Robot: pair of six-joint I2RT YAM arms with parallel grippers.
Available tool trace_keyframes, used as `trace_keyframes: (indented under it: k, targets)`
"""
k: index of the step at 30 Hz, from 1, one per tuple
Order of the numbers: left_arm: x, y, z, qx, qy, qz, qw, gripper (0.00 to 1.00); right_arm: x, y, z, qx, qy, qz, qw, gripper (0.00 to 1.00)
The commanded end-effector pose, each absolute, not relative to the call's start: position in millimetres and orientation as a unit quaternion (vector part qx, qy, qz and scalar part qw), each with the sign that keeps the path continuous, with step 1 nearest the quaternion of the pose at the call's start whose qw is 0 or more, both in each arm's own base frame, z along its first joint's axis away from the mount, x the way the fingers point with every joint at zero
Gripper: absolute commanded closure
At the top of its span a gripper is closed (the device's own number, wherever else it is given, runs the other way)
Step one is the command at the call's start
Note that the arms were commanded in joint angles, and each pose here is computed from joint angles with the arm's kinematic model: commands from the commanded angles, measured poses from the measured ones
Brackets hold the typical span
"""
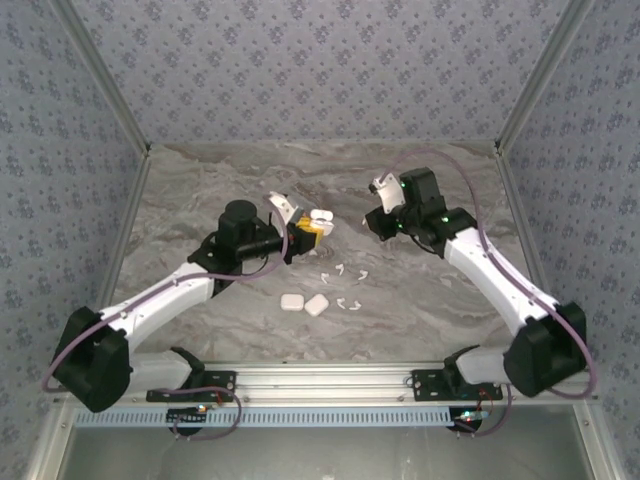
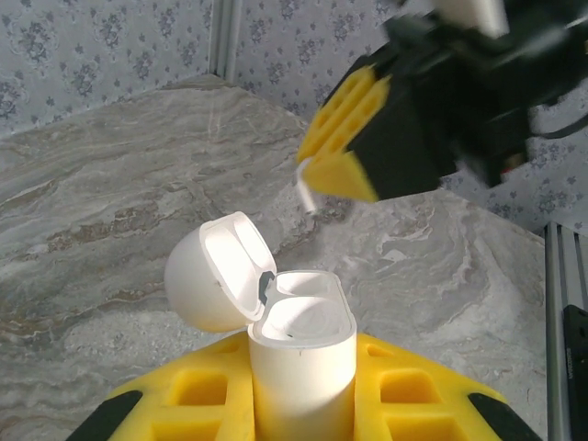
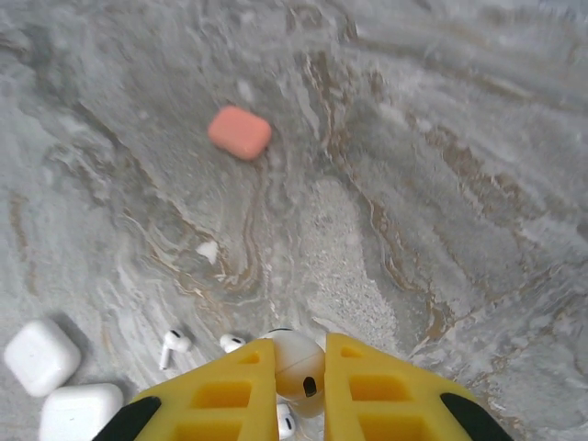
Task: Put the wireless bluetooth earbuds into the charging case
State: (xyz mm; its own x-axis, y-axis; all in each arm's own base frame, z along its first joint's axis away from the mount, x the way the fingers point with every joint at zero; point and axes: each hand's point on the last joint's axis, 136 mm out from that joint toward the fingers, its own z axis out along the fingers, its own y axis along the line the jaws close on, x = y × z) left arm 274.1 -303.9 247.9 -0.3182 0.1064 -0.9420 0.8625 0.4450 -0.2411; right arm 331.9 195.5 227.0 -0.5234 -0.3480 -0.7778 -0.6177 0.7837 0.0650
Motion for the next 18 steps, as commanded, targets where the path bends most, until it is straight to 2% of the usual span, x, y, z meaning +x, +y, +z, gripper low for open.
trace_keyframes:
  k: [1,8,18]
  targets:
    - [272.7,-321.1,282.3,0.360,0.663,-0.430,0.496,0.96,320.0,200.9,258.8,-0.304,0.821,0.160,0.456,0.83]
    - [268.6,-340.6,282.6,0.382,0.644,-0.449,0.488,0.96,294.7,221.3,304.7,-0.355,0.762,0.152,0.520,0.84]
    - [263.2,-352.7,286.5,0.398,0.632,-0.459,0.482,0.96,289.0,240.6,318.6,-0.388,0.739,0.152,0.530,0.84]
